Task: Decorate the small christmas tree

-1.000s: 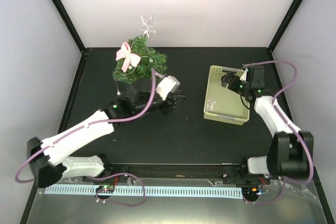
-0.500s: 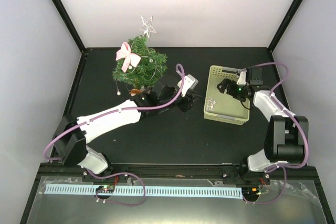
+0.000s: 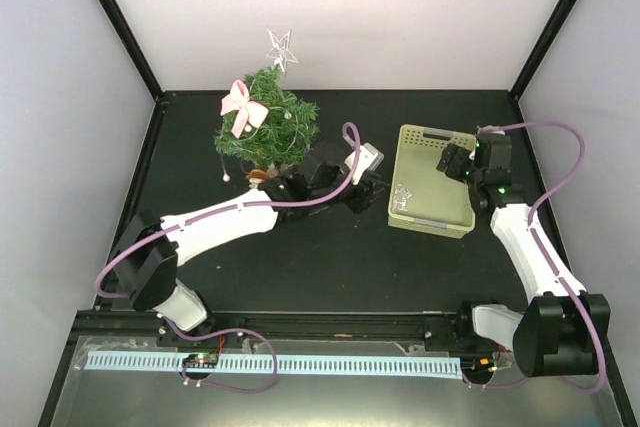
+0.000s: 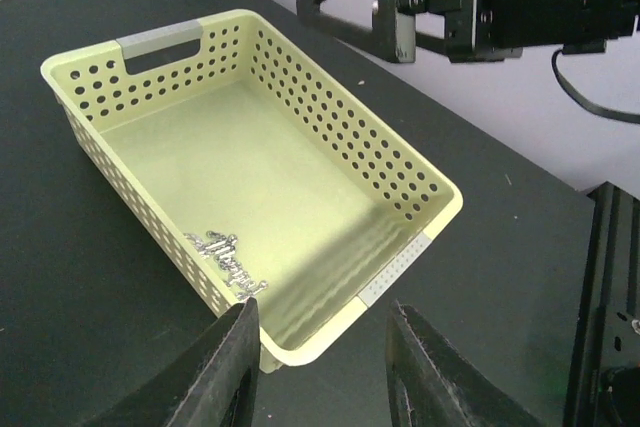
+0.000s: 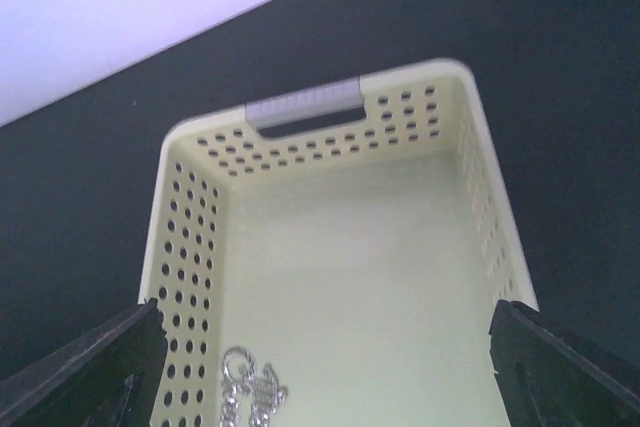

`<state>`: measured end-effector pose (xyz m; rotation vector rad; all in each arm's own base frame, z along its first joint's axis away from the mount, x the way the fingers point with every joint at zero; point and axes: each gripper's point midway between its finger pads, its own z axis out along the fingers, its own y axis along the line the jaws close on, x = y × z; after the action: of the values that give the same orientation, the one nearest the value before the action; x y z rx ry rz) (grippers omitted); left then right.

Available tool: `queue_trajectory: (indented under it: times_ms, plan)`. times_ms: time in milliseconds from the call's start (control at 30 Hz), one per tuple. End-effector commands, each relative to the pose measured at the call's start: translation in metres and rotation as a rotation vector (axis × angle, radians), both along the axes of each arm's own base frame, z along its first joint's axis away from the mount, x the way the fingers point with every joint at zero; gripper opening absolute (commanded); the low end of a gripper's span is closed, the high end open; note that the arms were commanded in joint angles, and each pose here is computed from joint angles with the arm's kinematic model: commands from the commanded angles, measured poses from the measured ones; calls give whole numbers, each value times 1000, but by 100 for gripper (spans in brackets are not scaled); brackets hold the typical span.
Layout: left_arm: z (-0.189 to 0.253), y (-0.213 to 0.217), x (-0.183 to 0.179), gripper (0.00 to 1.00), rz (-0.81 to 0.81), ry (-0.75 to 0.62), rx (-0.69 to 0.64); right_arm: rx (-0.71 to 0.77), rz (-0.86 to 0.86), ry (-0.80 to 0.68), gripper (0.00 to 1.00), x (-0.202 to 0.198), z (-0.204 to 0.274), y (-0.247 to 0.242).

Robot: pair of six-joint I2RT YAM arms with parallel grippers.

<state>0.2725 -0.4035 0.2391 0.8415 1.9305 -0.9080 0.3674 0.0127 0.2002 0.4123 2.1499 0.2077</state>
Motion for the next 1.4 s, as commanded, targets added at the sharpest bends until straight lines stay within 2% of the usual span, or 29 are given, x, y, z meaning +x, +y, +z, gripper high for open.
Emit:
queue_trajectory:
  times_ms: [0, 133, 233, 300, 400, 467, 800, 1067, 1367]
  plan:
    - [10, -15, 10, 35, -6, -22, -31, 5, 43, -9, 89, 1, -8, 6]
    - [-18, -22, 19, 31, 16, 73, -15, 72, 137, 53, 89, 2, -23, 27]
    - [-35, -29, 19, 30, 0, 112, -4, 148, 201, 75, 74, 0, -41, 43]
    - [-49, -32, 21, 29, -2, 129, 9, 212, 225, 104, 70, -1, -57, 53]
    - [-65, -36, 23, 28, -1, 158, 26, 259, 239, 156, 57, 1, -80, 61]
    - [-72, -38, 22, 26, -8, 175, 23, 275, 236, 191, 51, 4, -95, 62]
    - [-96, -48, 24, 25, -14, 234, 27, 364, 253, 332, 47, 21, -153, 77]
    - [-119, -49, 25, 22, -14, 256, 75, 378, 265, 368, 47, 28, -167, 83]
    - [-139, -53, 24, 18, -23, 292, 100, 414, 263, 457, 48, 15, -189, 97]
